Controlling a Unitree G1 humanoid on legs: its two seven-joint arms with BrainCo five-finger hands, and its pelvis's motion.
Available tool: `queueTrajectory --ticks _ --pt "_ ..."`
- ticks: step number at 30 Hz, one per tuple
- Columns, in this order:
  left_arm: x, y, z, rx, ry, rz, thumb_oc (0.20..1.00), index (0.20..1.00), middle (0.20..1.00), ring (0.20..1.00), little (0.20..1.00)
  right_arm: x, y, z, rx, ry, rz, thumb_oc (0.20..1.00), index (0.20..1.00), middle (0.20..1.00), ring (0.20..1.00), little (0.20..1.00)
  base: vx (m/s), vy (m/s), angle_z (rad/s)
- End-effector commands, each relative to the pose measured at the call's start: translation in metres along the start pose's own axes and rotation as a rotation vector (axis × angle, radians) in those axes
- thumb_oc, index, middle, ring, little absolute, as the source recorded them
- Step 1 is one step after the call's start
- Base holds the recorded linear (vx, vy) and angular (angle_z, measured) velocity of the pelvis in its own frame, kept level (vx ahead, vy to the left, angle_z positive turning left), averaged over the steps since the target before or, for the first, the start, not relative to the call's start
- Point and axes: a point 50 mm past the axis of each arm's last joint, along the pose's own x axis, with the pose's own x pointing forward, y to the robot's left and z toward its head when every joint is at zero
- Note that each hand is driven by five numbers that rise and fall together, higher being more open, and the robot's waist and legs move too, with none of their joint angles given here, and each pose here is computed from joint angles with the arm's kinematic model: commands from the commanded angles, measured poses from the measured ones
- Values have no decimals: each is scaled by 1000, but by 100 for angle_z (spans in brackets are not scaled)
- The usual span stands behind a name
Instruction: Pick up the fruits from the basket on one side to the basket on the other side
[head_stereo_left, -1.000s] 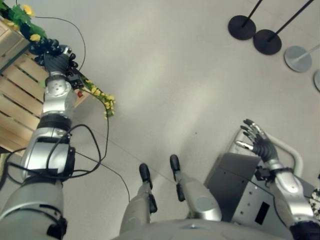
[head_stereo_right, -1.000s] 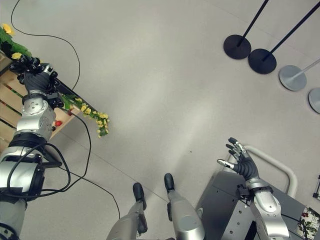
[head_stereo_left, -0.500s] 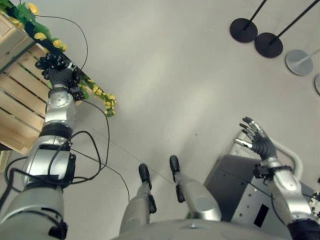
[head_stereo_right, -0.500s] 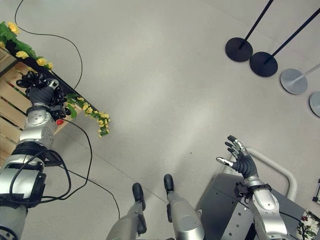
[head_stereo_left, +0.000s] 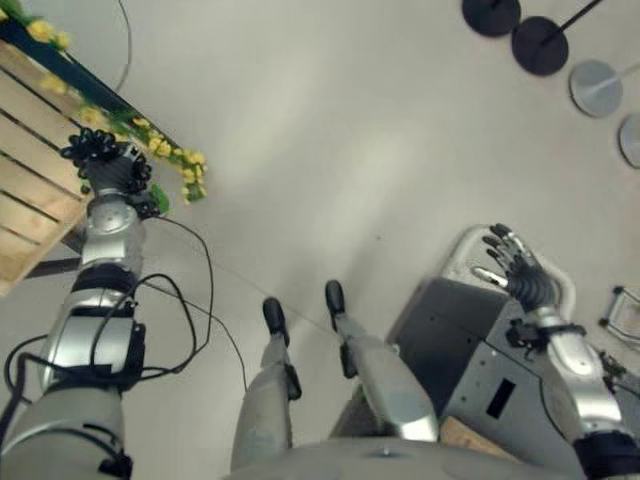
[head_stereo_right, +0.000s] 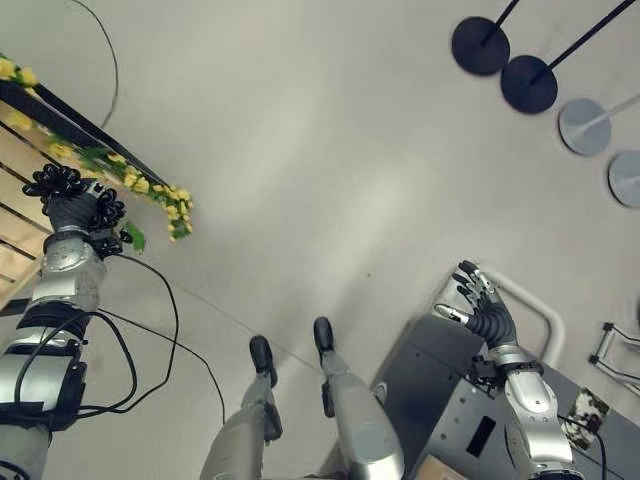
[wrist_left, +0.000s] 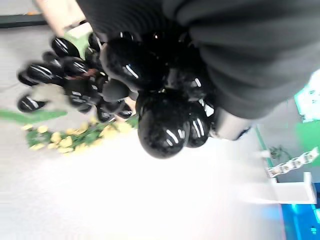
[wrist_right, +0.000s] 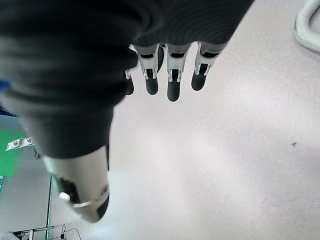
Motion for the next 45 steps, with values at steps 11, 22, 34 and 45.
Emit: queueTrajectory --ticks 11,22,34,45 --pt "21 41 83 -39 -238 176 200 200 200 200 200 -1 -11 22 -8 -130 -27 1000 1000 1000 1000 1000 -14 43 -2" --pt "20 64 98 -69 -279 272 200 200 200 200 200 -3 -11 24 -4 -142 -22 1000 1000 1000 1000 1000 -9 11 -6" --pt "17 92 91 -73 -257 380 200 200 200 200 200 -10 -16 26 -21 -146 -30 1000 1000 1000 1000 1000 0 0 0" --pt "17 92 96 -73 -274 380 200 200 200 200 200 -11 -18 27 -25 -147 -32 1000 1000 1000 1000 1000 0 0 0"
